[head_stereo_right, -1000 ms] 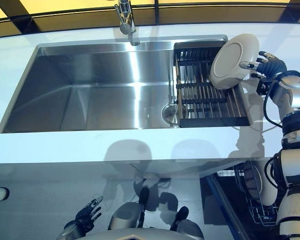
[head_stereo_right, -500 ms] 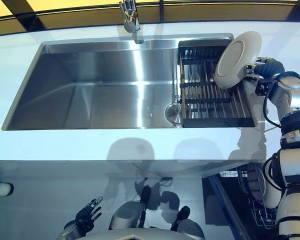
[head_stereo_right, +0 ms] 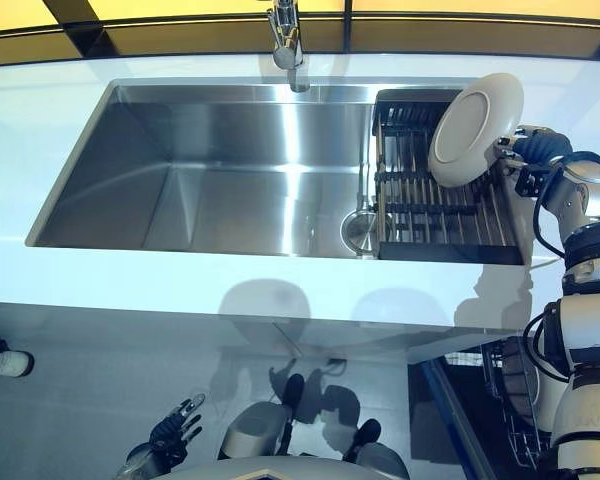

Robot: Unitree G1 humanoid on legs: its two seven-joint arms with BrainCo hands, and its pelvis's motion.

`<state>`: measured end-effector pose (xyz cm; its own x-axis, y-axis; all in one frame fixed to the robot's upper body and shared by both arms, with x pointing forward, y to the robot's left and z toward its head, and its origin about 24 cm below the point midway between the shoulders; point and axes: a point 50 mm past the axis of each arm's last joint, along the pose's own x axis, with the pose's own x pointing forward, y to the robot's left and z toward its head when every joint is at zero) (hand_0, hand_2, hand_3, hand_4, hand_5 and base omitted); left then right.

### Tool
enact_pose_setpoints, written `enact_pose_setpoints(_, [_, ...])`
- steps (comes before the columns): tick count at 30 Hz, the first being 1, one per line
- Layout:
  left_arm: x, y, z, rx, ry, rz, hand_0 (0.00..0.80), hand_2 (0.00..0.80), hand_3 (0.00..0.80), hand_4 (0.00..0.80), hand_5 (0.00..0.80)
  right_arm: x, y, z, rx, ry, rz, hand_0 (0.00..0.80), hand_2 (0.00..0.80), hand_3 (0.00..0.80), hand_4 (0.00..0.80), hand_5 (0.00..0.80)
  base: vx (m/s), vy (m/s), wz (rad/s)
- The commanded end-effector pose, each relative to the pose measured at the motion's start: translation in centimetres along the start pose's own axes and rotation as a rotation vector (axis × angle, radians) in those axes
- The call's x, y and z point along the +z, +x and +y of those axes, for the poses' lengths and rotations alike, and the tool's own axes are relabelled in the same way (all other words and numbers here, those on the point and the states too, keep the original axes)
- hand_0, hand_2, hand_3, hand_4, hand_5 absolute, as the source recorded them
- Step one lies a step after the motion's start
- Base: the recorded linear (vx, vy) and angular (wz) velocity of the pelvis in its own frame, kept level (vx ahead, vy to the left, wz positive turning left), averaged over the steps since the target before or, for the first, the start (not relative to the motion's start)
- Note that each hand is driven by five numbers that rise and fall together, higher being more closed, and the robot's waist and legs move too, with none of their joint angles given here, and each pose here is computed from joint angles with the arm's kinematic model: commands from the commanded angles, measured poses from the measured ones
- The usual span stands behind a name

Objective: Take plates into dishwasher

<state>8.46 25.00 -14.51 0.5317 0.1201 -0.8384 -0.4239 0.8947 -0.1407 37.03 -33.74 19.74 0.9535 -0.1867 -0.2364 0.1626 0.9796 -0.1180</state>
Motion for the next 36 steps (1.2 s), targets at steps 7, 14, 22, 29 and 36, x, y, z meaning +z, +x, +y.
enact_pose_setpoints(7, [0.0,-0.3,1.1,0.028,0.077,0.01,0.0,0.0,0.0,0.0,0.0,4.2,-0.6,0.0,-0.008,-0.127,-0.128,0.8,0.8,0.8,0.8,0.8,0.0,0.0,0.0])
enact_pose_setpoints(14, [0.2,-0.2,1.3,0.038,0.082,0.012,0.0,0.0,0.0,0.0,0.0,6.4,-1.3,0.3,0.01,-0.128,-0.213,0.8,0.8,0.8,0.8,0.8,-0.024,-0.001,-0.04])
enact_pose_setpoints(22, [0.6,-0.1,1.3,0.05,0.068,0.009,0.0,0.0,0.0,0.0,0.0,8.5,-2.1,0.8,0.035,-0.115,-0.303,0.8,0.8,0.8,0.8,0.8,-0.029,0.012,-0.04])
enact_pose_setpoints(29, [1.0,0.1,1.4,0.063,0.063,0.002,0.0,0.0,0.0,0.0,0.0,9.7,-2.6,1.6,0.058,-0.147,-0.364,0.8,0.8,0.8,0.8,0.8,-0.016,0.012,-0.11])
enact_pose_setpoints(36, [1.9,0.4,1.2,0.076,0.046,-0.03,0.0,0.0,0.0,0.0,0.0,9.7,-3.3,1.0,0.037,-0.335,-0.365,0.8,0.8,0.8,0.8,0.8,-0.027,0.011,-0.11])
